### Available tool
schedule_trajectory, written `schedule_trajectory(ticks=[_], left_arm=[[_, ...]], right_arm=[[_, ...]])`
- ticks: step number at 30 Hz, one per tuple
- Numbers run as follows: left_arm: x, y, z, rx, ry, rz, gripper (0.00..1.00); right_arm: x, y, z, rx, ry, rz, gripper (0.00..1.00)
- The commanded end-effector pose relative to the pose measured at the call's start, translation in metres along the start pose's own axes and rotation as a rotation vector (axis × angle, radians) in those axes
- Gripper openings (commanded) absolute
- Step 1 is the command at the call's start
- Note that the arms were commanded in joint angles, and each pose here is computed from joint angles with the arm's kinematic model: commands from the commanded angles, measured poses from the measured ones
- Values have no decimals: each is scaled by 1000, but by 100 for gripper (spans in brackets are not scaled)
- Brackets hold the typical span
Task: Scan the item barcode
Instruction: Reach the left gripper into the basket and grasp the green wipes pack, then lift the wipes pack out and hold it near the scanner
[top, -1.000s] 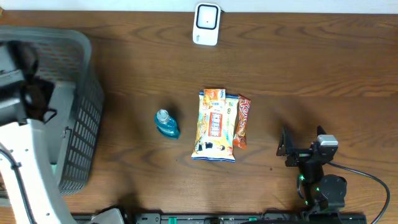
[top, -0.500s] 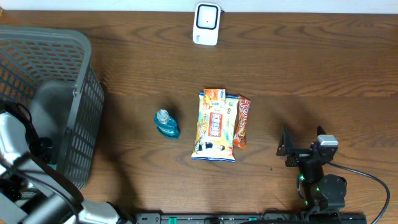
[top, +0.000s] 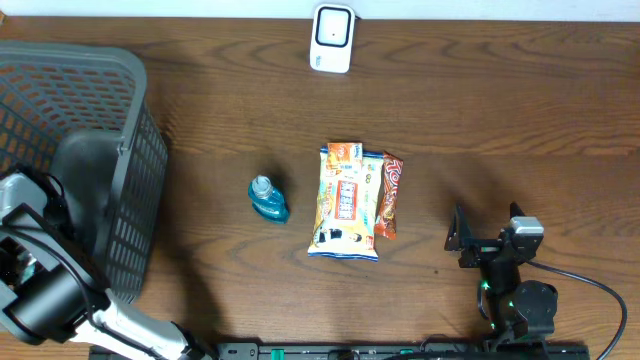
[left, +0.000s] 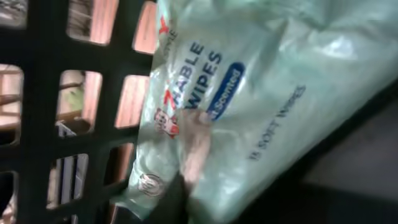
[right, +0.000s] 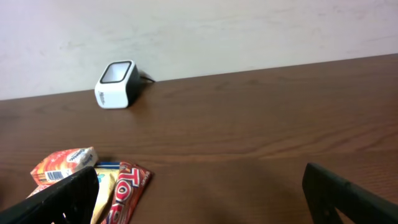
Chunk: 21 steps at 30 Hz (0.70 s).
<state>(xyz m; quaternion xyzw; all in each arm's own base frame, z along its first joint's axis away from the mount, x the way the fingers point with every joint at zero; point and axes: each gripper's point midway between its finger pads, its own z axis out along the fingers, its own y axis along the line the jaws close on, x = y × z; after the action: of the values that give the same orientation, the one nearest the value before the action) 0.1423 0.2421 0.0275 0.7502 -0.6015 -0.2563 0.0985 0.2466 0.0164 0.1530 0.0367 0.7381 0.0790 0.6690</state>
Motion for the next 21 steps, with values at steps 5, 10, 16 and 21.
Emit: schedule_trajectory(ticks=[5, 10, 16, 21], left_arm=[[12, -11, -1, 47, 79, 14, 7], [4, -39, -79, 371, 81, 83, 7], [5, -47, -220, 916, -32, 219, 7], [64, 5, -373, 1507, -144, 412, 7]], right_arm=[[1, 0, 0, 0, 4, -15, 99], [1, 0, 0, 0, 4, -15, 99], [1, 0, 0, 0, 4, -15, 99], [1, 0, 0, 0, 4, -15, 99]])
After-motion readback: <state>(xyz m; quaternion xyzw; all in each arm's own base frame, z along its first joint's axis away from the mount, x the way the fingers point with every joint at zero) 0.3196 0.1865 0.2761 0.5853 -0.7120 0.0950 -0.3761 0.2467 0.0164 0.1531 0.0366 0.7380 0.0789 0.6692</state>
